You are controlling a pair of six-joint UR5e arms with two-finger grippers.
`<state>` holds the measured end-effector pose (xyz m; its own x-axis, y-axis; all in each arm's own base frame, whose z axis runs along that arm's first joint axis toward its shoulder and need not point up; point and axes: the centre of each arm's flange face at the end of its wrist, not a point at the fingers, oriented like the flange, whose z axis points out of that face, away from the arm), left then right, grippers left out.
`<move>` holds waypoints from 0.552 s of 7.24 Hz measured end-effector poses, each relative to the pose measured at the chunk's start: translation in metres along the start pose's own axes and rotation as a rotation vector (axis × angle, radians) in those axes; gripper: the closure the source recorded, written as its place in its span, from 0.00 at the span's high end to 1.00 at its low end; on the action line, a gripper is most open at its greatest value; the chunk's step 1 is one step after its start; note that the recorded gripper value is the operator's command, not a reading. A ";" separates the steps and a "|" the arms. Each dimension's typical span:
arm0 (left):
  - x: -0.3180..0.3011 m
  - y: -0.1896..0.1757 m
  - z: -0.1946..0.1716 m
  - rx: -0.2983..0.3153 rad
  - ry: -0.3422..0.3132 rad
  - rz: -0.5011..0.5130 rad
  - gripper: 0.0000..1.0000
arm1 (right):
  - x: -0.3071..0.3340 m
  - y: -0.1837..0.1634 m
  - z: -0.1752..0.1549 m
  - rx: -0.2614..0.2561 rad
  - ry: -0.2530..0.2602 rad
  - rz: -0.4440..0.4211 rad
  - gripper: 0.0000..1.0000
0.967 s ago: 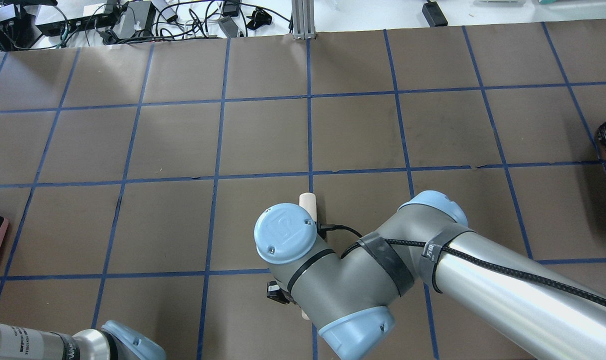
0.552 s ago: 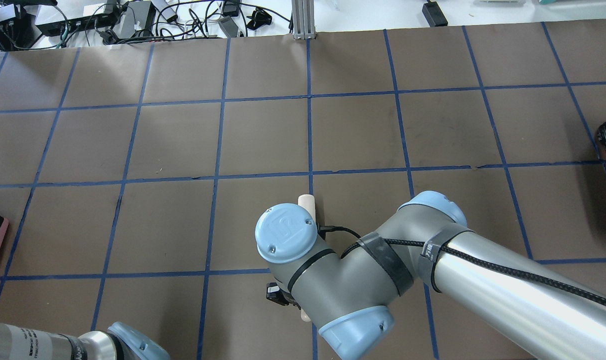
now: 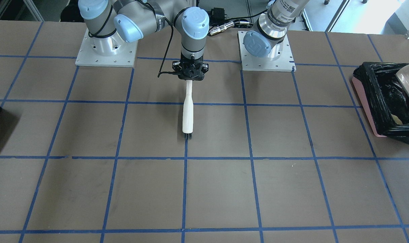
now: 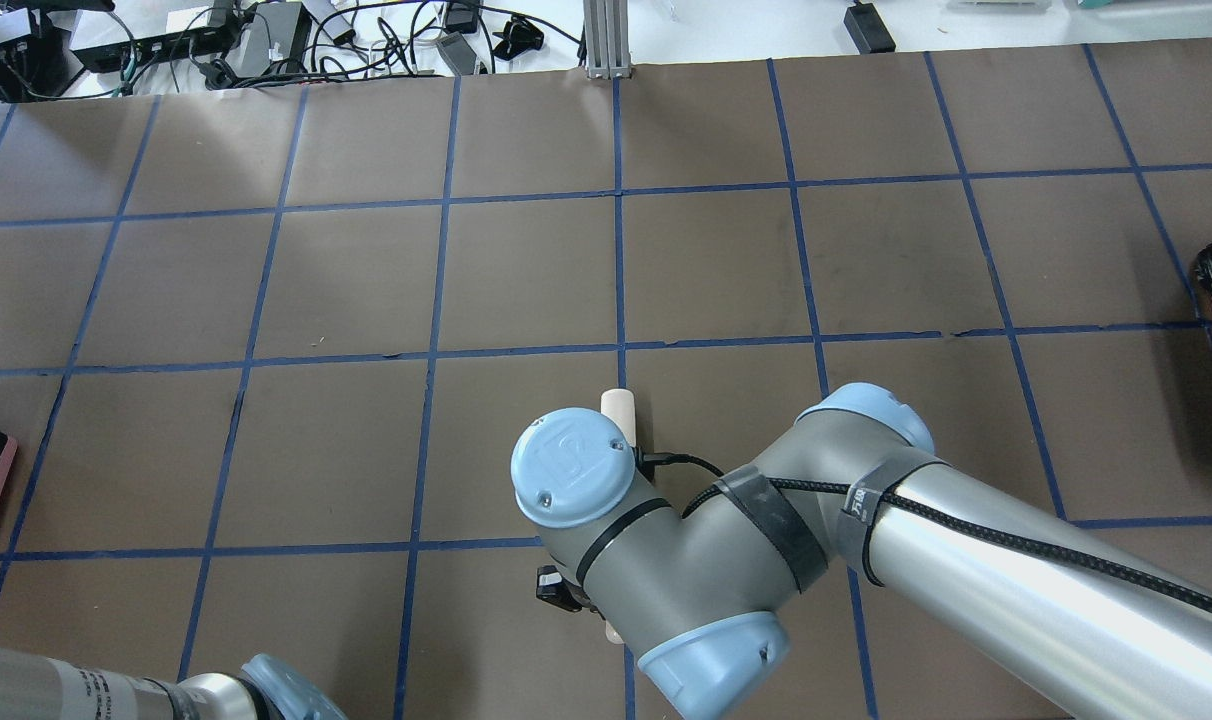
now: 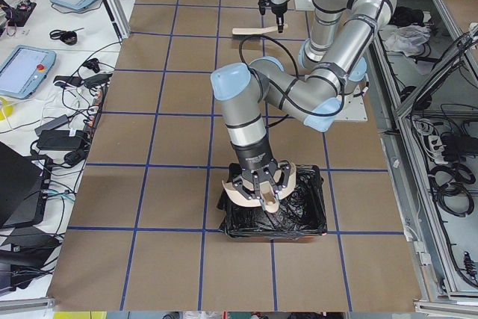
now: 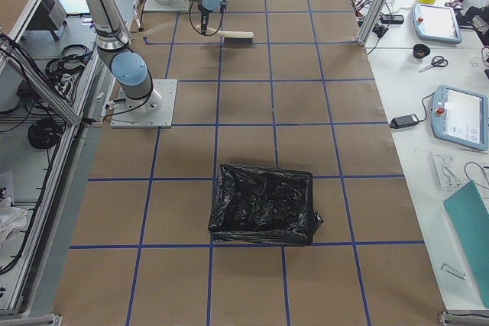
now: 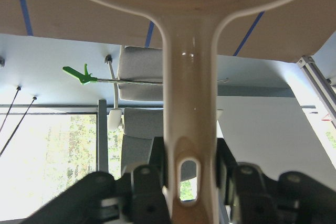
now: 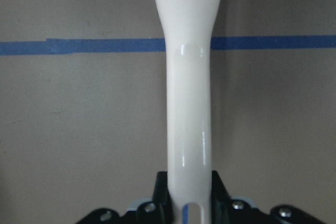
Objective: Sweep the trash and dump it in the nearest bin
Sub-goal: 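Tip the dustpan with the left gripper to dump trash into the bin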
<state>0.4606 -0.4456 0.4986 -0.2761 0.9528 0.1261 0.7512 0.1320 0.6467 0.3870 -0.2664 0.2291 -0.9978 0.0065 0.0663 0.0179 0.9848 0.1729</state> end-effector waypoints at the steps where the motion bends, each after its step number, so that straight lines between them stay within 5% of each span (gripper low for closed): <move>1: -0.014 -0.022 -0.027 -0.003 -0.039 -0.024 0.00 | 0.000 0.000 0.000 0.000 0.001 0.000 0.00; 3: -0.037 -0.071 -0.070 0.020 -0.087 -0.070 0.00 | 0.001 0.000 0.001 -0.010 0.000 -0.003 0.06; 4: -0.049 -0.100 -0.093 0.034 -0.111 -0.107 0.00 | 0.001 0.000 0.002 -0.012 -0.001 -0.005 0.60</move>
<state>0.3430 -0.5307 0.4982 -0.2889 0.9570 -0.0274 0.7416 0.2418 0.6258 0.3863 -0.2659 0.2275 -0.9979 0.0019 0.0648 0.0139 0.9827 0.1849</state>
